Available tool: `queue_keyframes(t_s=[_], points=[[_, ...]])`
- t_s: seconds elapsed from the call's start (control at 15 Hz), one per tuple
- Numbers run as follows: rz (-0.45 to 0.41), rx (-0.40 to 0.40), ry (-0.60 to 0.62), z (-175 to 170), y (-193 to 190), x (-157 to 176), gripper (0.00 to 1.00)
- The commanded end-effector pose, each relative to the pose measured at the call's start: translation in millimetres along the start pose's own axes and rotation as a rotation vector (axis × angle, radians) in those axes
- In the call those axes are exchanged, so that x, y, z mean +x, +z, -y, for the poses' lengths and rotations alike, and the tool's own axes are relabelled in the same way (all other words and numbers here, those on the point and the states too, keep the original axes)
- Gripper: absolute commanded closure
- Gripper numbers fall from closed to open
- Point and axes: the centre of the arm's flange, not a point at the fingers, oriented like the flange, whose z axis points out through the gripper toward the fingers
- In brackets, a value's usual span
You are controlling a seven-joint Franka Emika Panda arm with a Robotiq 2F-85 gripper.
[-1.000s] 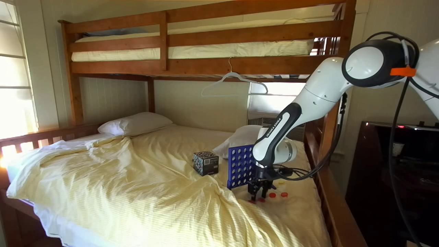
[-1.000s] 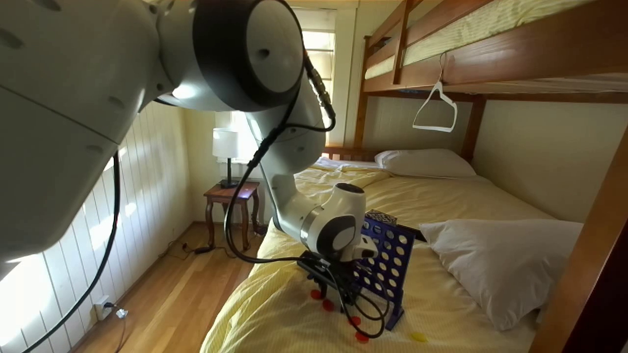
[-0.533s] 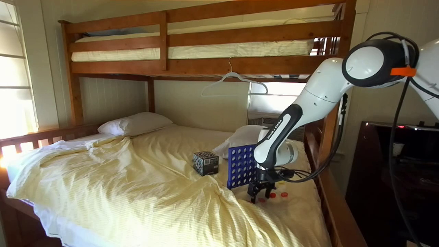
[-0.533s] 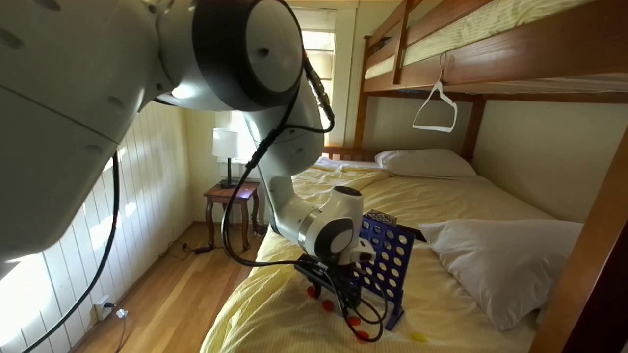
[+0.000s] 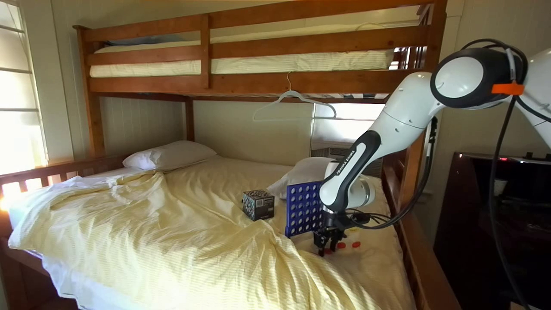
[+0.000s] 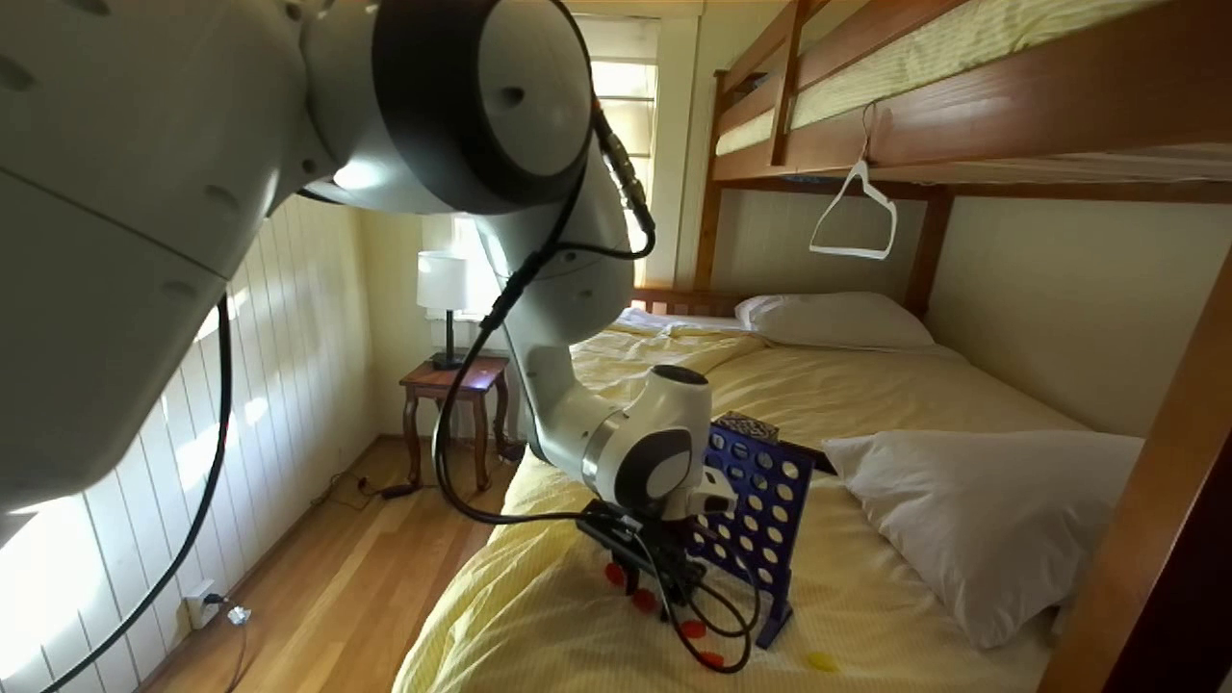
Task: Put one orange chip in the blue game board.
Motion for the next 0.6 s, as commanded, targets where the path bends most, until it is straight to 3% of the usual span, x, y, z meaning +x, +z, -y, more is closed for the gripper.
queue_keyframes(t_s=[0.0, 0.2, 0.53], points=[[-0.015, -0.013, 0.009, 3.2, -8.3, -9.6, 0.7], [-0.02, -0.014, 0.013, 3.5, -11.0, -8.8, 0.9], [-0.022, -0.015, 0.028, 3.6, -12.3, -8.2, 0.91]])
